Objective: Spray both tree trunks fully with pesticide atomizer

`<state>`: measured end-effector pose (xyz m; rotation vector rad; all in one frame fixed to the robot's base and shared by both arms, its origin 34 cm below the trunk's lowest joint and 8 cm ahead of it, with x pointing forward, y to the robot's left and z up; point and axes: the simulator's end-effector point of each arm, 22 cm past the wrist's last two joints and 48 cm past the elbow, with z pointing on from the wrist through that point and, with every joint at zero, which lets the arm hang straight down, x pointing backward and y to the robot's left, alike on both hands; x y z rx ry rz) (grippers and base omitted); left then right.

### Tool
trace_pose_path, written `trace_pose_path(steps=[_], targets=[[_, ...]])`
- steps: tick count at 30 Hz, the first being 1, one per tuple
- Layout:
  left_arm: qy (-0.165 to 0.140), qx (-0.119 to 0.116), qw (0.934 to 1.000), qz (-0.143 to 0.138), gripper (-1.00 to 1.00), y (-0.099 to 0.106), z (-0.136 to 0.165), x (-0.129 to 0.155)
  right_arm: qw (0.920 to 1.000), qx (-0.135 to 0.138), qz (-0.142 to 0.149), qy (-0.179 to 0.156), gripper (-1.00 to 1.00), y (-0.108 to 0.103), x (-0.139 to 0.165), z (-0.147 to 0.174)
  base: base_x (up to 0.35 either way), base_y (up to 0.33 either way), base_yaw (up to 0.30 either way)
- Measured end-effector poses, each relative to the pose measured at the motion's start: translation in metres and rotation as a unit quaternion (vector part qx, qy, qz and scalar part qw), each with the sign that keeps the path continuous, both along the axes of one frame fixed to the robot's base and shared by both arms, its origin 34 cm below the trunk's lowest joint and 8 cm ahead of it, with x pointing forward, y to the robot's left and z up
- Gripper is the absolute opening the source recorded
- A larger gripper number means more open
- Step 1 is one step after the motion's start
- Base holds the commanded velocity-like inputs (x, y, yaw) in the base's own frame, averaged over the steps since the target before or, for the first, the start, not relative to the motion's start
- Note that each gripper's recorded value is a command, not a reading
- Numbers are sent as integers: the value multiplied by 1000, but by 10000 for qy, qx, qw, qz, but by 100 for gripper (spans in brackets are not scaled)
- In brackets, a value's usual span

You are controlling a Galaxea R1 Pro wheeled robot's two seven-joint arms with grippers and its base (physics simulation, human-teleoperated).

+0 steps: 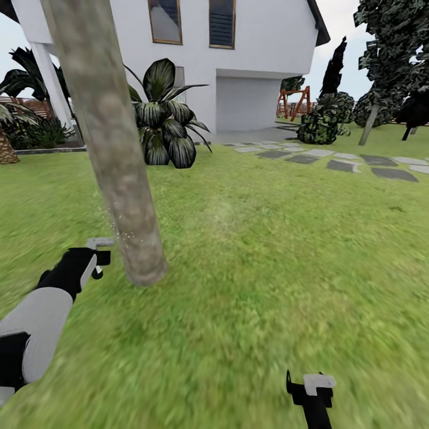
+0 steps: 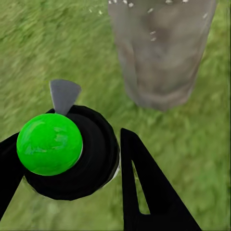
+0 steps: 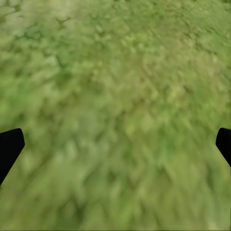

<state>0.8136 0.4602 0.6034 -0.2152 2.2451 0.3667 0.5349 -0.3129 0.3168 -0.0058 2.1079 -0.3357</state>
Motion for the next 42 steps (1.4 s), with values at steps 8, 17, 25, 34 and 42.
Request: trace_pose_path(steps=[8,17,25,34,42], targets=[[15,-14,9999,-101,-100,-14,-4,2,10000,3,5,0,100,1,0,0,338,0,225],[20,-114,9997,-229,-100,-37,-12,5,10000,2,3,2,100,1,0,0,194,-85,22],[9,-102,9997,-229,-100,-36,-10,6,10000,1,3,3,100,1,0,-1,-56,-245,0],[-708,16,9974,-126,-100,0,76,32,10000,3,10,6,100,1,0,-1,-14,-16,17],[-662,-96,9971,-373,-100,-15,64,32,10000,-2,3,5,100,0,0,0,0,-130,121]])
